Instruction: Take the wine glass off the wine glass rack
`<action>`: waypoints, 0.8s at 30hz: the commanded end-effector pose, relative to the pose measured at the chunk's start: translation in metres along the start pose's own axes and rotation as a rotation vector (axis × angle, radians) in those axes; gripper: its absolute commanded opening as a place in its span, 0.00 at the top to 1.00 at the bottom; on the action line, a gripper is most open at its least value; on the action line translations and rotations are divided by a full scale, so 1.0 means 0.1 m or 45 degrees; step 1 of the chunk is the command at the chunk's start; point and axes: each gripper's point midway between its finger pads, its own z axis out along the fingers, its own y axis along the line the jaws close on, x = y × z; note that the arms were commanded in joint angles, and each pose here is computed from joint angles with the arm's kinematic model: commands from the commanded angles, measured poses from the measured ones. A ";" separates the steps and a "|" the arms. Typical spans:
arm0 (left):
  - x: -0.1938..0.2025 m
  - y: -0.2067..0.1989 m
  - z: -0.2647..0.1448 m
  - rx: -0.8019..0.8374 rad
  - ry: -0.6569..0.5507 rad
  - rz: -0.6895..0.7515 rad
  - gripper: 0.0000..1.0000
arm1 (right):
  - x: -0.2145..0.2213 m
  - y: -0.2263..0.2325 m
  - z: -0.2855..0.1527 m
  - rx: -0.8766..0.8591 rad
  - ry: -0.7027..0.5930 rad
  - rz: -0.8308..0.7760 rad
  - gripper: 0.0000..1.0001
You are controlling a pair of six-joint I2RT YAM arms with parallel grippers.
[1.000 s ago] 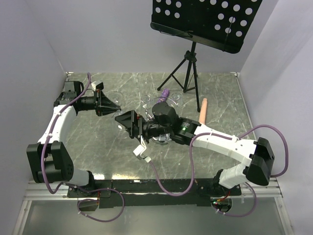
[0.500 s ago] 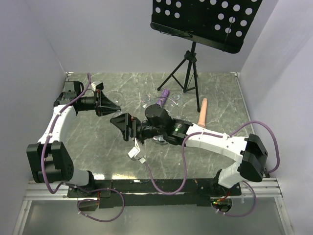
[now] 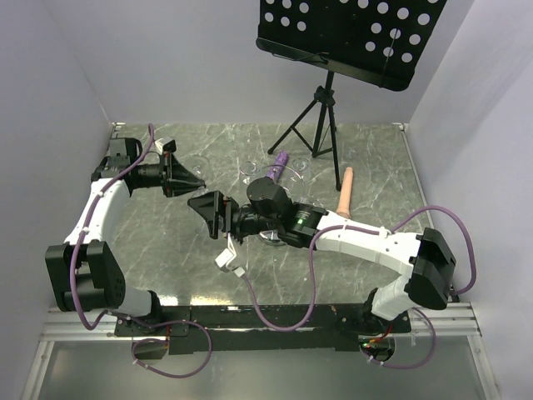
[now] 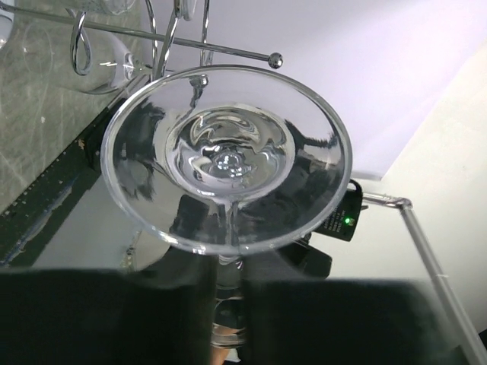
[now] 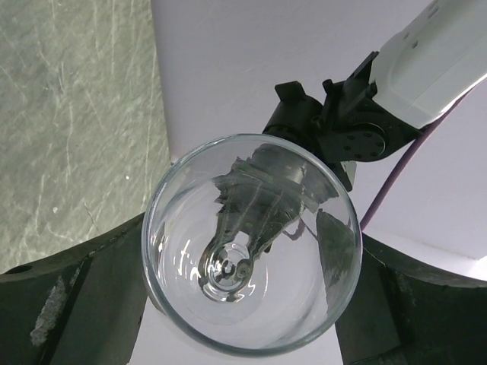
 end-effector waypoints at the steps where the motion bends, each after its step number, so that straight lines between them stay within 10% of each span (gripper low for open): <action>1: 0.22 -0.27 -0.09 0.143 0.145 0.041 0.70 | 0.12 -0.38 -0.08 0.131 0.075 -0.097 0.35; 4: 0.16 -0.30 -0.14 0.140 0.111 0.050 0.34 | 0.19 -0.46 -0.12 0.162 0.107 -0.096 0.37; 7: 0.06 -0.36 -0.25 0.146 0.050 0.077 0.22 | 0.28 -0.59 -0.16 0.215 0.148 -0.084 0.38; 24: -0.48 -0.18 -0.73 0.145 -0.227 0.023 0.21 | 1.12 -1.65 -1.24 0.614 0.571 0.180 0.42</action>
